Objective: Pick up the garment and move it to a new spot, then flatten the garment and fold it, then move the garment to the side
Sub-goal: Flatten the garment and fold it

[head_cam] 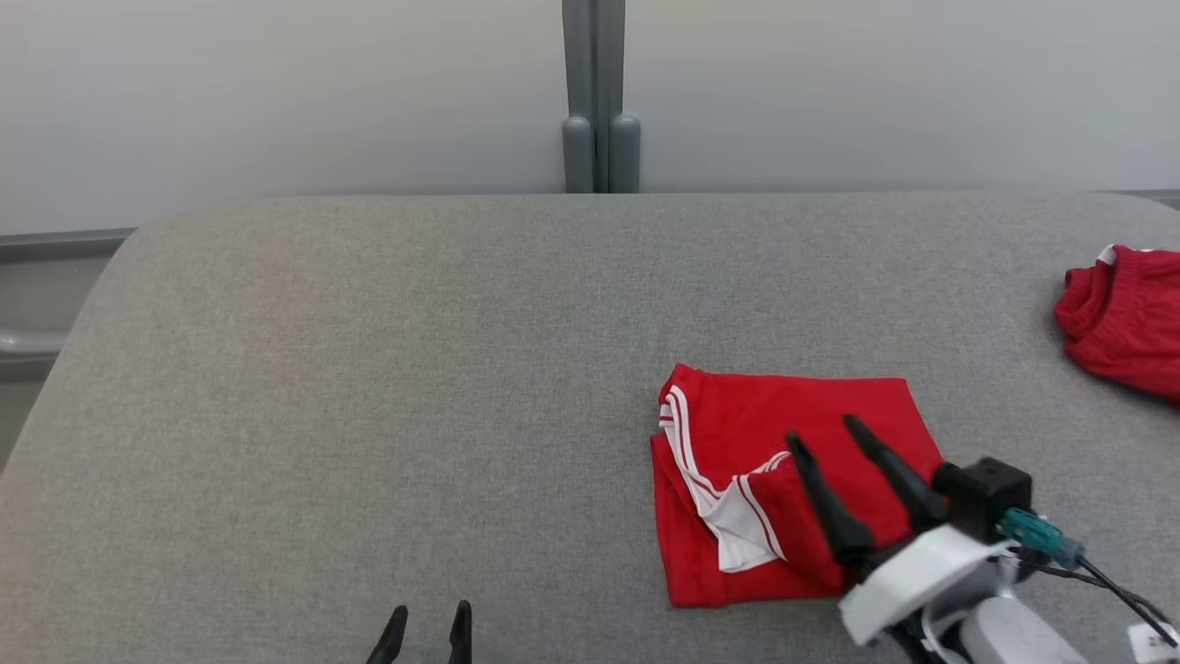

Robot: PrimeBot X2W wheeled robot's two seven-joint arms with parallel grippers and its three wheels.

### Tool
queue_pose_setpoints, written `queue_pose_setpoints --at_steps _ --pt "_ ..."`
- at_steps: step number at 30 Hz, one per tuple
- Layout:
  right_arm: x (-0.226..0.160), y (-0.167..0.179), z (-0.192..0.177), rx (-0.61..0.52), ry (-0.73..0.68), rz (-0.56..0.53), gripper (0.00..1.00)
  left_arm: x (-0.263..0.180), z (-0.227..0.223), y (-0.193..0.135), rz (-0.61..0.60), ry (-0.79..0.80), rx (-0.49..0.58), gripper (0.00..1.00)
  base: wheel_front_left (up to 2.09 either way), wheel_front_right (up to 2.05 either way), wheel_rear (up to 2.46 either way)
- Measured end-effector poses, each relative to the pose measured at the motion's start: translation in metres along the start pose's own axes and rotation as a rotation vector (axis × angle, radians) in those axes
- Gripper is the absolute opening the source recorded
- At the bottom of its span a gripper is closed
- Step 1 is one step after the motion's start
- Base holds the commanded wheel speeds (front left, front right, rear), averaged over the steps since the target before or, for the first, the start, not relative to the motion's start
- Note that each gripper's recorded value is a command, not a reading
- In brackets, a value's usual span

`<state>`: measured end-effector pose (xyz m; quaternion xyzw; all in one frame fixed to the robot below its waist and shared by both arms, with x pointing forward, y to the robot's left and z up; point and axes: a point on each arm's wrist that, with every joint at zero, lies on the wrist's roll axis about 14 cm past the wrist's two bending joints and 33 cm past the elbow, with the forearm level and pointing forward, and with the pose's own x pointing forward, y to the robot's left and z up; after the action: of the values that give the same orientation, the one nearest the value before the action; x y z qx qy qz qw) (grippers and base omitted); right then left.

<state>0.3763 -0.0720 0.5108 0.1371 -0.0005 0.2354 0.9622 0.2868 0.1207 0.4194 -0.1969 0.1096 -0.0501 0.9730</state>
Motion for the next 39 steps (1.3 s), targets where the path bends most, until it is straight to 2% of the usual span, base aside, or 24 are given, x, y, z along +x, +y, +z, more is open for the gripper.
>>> queue_pose_setpoints --at_steps 2,4,6,10,15,16,17,18,21,30,35,39 --pt "-0.014 -0.025 0.001 -0.159 0.017 -0.035 1.0 -0.002 0.005 0.002 0.006 -0.018 0.003 1.0 0.0 0.0 0.0" --pt "-0.029 -0.052 0.005 -0.21 0.016 -0.12 1.0 -0.004 0.009 0.005 0.014 -0.034 0.007 1.0 0.0 0.0 0.0" --pt "-0.037 -0.06 0.015 -0.258 -0.013 -0.158 1.0 -0.005 0.014 0.009 0.025 -0.053 0.012 1.0 0.0 0.0 0.0" --pt "-0.065 -0.085 0.021 -0.309 -0.021 -0.271 1.0 -0.011 0.022 0.017 0.049 -0.083 0.023 1.0 0.0 0.0 0.0" --pt "-0.083 -0.091 0.006 -0.323 0.028 -0.315 1.0 -0.018 0.028 0.023 0.07 -0.112 0.021 1.0 0.0 0.0 0.0" --pt "-0.082 -0.089 0.004 -0.318 0.033 -0.309 0.4 -0.019 0.029 0.024 0.073 -0.117 0.02 1.0 0.0 0.0 0.0" --pt "-0.079 -0.086 0.001 -0.31 0.036 -0.299 0.04 -0.02 0.03 0.025 0.076 -0.123 0.019 1.0 0.0 0.0 0.0" --pt "-0.077 -0.082 -0.001 -0.308 0.041 -0.285 0.0 -0.021 0.031 0.026 0.078 -0.127 0.019 1.0 0.0 0.0 0.0" --pt "-0.061 -0.075 -0.002 -0.298 0.041 -0.248 0.0 -0.022 0.032 0.027 0.084 -0.132 0.017 1.0 0.0 0.0 0.0" --pt "-0.01 -0.058 -0.043 -0.332 0.194 -0.128 0.0 -0.023 0.027 0.029 0.1 -0.114 0.005 1.0 0.0 0.0 0.0" --pt "-0.002 -0.05 -0.075 -0.301 0.289 -0.112 0.0 -0.025 0.026 0.033 0.121 -0.115 0.001 1.0 0.0 0.0 0.0" --pt "0.009 -0.021 -0.084 -0.303 0.297 -0.02 0.0 -0.031 0.029 0.043 0.16 -0.128 -0.006 1.0 0.0 0.0 0.0"
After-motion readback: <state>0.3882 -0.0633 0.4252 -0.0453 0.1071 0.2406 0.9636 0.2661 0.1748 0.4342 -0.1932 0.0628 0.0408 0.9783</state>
